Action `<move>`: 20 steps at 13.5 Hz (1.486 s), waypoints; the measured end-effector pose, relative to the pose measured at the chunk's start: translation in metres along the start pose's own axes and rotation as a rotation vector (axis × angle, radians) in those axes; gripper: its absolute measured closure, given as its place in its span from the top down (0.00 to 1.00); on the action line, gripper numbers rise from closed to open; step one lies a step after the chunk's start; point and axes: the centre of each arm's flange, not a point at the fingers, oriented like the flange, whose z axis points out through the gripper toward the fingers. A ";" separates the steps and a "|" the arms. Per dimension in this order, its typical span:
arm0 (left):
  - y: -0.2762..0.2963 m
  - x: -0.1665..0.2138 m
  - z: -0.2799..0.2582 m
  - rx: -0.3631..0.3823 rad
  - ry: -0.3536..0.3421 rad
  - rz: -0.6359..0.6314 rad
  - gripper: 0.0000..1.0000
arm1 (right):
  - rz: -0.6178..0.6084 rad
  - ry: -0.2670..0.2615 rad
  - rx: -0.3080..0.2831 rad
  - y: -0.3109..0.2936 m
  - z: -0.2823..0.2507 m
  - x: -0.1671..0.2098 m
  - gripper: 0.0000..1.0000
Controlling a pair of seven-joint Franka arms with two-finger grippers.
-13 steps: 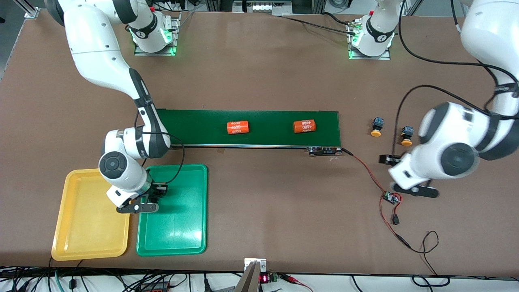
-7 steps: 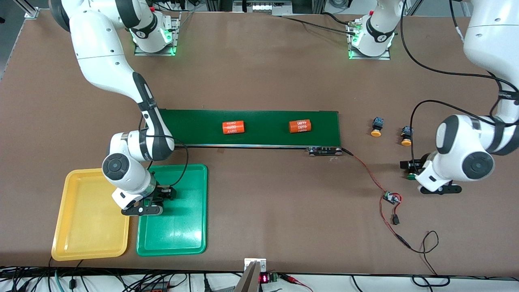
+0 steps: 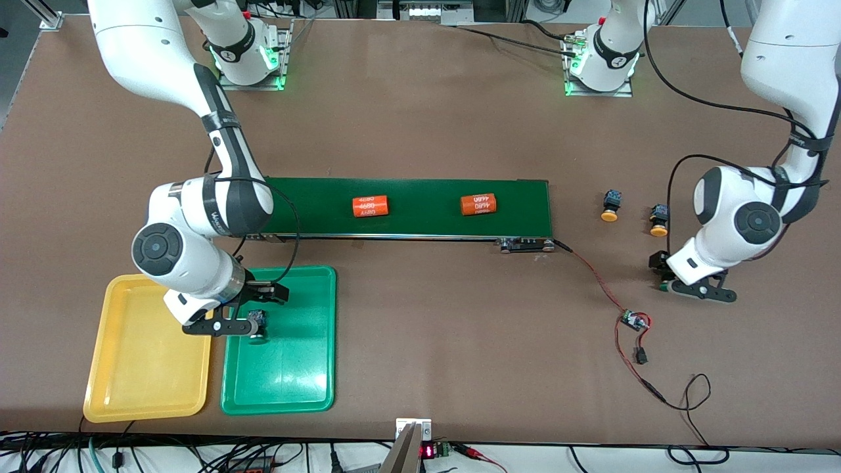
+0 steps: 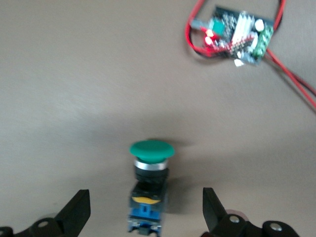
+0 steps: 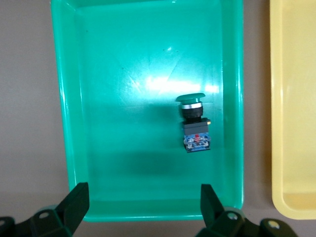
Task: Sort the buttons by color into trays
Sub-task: 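Release the button in the green tray while the left gripper grasps green button, then place the green button on the belt with the left gripper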
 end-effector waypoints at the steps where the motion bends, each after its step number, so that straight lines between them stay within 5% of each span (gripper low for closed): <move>1: 0.003 -0.007 0.009 -0.007 -0.004 0.001 1.00 | 0.006 0.002 -0.005 0.004 -0.001 0.001 1.00; 3: 0.005 -0.016 0.019 -0.013 -0.014 0.001 0.96 | 0.028 -0.008 -0.022 0.021 -0.013 0.003 1.00; 6: 0.003 -0.018 0.020 -0.014 -0.024 -0.002 0.63 | 0.055 -0.075 -0.030 0.041 -0.078 -0.011 1.00; 9: -0.001 -0.012 0.011 -0.008 -0.045 -0.005 0.33 | 0.096 -0.047 -0.018 0.072 -0.164 -0.025 1.00; 11: -0.002 0.002 -0.011 -0.010 -0.120 -0.004 0.33 | 0.157 -0.023 -0.009 0.116 -0.212 -0.034 1.00; 14: 0.032 0.027 -0.056 -0.112 -0.199 -0.015 0.33 | 0.236 -0.077 0.018 0.187 -0.259 -0.061 1.00; 16: 0.089 0.036 -0.076 -0.190 -0.228 0.042 0.33 | 0.217 -0.077 0.040 0.218 -0.278 -0.074 1.00; 20: 0.236 0.037 -0.117 -0.261 -0.276 -0.028 0.33 | 0.086 -0.099 -0.012 0.233 -0.274 -0.084 1.00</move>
